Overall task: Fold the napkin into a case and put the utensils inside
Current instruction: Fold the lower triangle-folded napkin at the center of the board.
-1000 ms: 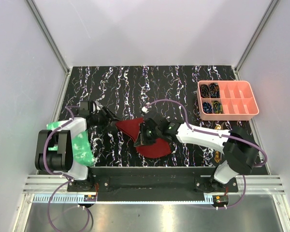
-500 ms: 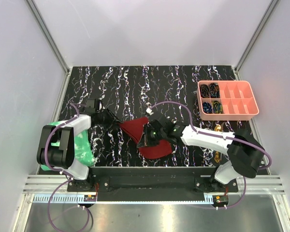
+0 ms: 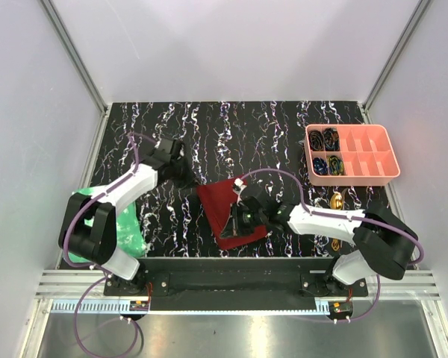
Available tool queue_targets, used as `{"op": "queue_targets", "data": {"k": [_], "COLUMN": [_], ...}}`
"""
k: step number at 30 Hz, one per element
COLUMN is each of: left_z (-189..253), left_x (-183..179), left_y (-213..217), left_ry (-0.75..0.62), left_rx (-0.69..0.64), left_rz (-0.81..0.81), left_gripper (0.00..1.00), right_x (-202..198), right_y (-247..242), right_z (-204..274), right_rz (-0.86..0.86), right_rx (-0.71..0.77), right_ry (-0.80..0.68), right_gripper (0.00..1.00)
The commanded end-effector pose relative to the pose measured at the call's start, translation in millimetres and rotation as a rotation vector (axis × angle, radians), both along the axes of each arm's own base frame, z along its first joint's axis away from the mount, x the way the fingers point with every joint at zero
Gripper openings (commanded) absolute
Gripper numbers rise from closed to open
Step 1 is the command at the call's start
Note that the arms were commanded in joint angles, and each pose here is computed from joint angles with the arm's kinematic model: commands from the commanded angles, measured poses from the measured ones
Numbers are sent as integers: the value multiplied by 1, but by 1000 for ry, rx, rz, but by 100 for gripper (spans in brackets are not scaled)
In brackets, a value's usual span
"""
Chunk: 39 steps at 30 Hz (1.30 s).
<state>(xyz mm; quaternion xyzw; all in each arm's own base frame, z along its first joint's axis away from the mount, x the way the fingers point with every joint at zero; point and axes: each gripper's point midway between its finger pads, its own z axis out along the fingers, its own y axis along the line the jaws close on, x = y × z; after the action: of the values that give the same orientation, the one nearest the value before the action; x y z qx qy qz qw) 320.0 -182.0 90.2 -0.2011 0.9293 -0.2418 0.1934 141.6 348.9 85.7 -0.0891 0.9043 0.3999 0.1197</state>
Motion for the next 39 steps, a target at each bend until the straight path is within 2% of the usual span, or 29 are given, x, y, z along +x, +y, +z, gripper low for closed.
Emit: {"op": "queue_targets", "data": {"k": [1, 6, 15, 29, 39], "left_z": [25, 14, 3, -14, -29], "left_x": [33, 39, 54, 64, 69], "left_y": [0, -30, -60, -81, -94], "left_ry": [-140, -115, -97, -74, -65], "left_rx": [171, 200, 197, 195, 149], "left_rz": [19, -23, -43, -67, -81], "left_gripper": [7, 7, 7, 9, 12], "right_x": [-26, -30, -27, -26, -22], "right_y": [-12, -23, -50, -65, -73], "right_z": [-10, -23, -55, -69, -72], "right_rz": [45, 7, -72, -99, -141], "right_rx": [19, -9, -99, -167, -217], "right_ry": [80, 106, 149, 168, 165], "right_gripper": [0, 0, 0, 0, 6]}}
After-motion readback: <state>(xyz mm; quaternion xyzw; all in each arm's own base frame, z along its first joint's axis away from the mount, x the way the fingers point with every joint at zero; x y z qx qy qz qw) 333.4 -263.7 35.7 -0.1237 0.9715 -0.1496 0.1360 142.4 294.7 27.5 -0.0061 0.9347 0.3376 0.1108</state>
